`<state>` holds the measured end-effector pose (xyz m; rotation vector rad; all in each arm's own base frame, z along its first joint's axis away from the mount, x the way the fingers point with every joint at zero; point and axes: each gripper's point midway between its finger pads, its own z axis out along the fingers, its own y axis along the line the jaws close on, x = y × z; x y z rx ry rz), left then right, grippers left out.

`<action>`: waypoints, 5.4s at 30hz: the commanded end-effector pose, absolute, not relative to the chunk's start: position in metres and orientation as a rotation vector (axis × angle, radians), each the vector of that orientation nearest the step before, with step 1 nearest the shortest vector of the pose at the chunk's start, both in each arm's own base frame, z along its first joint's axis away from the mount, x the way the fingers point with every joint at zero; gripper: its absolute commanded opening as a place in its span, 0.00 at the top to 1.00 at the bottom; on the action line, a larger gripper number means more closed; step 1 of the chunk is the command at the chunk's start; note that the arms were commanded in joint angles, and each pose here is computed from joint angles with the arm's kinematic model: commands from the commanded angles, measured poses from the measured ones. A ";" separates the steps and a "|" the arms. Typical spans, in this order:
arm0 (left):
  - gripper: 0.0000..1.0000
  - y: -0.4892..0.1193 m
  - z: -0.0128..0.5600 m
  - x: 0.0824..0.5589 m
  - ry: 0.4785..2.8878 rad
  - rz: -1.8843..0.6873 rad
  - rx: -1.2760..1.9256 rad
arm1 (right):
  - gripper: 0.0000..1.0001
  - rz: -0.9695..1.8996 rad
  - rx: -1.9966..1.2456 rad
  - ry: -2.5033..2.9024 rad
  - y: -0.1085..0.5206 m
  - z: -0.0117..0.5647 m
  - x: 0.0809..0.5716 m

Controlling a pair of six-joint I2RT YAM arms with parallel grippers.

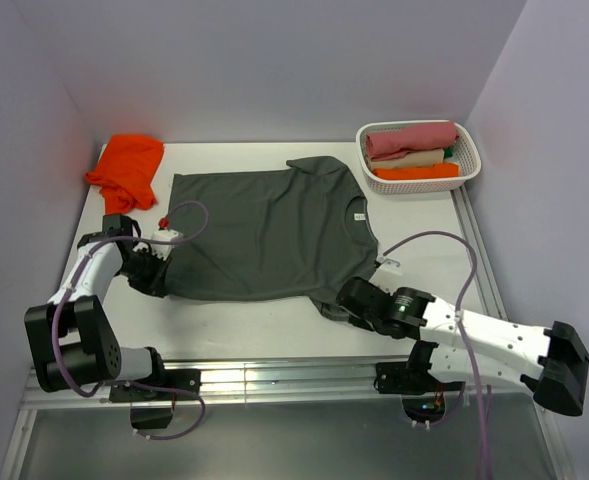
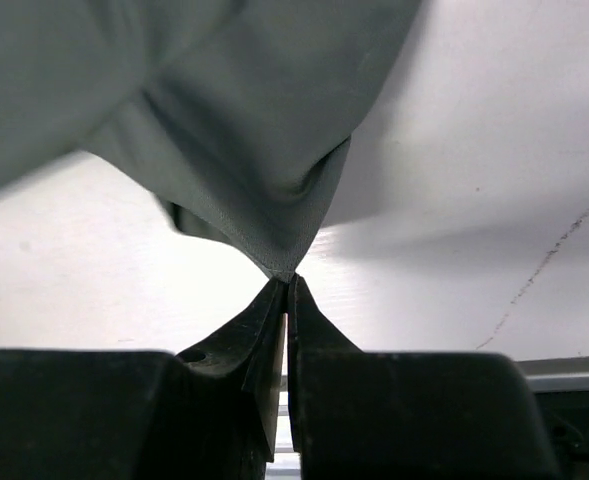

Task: Roll the t-shirts
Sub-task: Fold the tshirt

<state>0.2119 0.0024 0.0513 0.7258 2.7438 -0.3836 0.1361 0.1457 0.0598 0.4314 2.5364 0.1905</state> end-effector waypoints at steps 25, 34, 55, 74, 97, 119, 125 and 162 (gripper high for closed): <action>1.00 0.010 0.083 0.310 2.664 -0.293 0.497 | 0.93 0.205 0.449 2.265 0.121 0.161 0.263; 1.00 0.009 0.078 0.366 2.679 -0.249 0.461 | 0.97 0.080 0.416 2.312 0.115 0.150 0.323; 1.00 0.025 0.056 0.418 2.717 -0.093 0.331 | 1.00 -0.140 0.290 2.391 0.120 0.127 0.420; 1.00 0.027 0.048 0.433 2.727 -0.063 0.276 | 0.98 -0.224 0.258 2.393 0.114 0.113 0.450; 0.31 0.012 0.091 0.373 2.663 -0.387 0.414 | 0.45 -0.152 0.367 2.407 0.103 0.124 0.399; 0.32 0.011 0.028 0.338 2.762 -0.581 0.369 | 0.56 -0.040 0.441 2.535 0.105 0.037 0.350; 0.44 0.016 0.023 0.342 2.771 -0.542 0.342 | 0.63 -0.041 0.449 2.530 0.102 0.038 0.351; 1.00 0.024 0.018 0.333 2.808 -0.468 0.361 | 0.64 0.000 0.400 2.541 0.089 0.051 0.357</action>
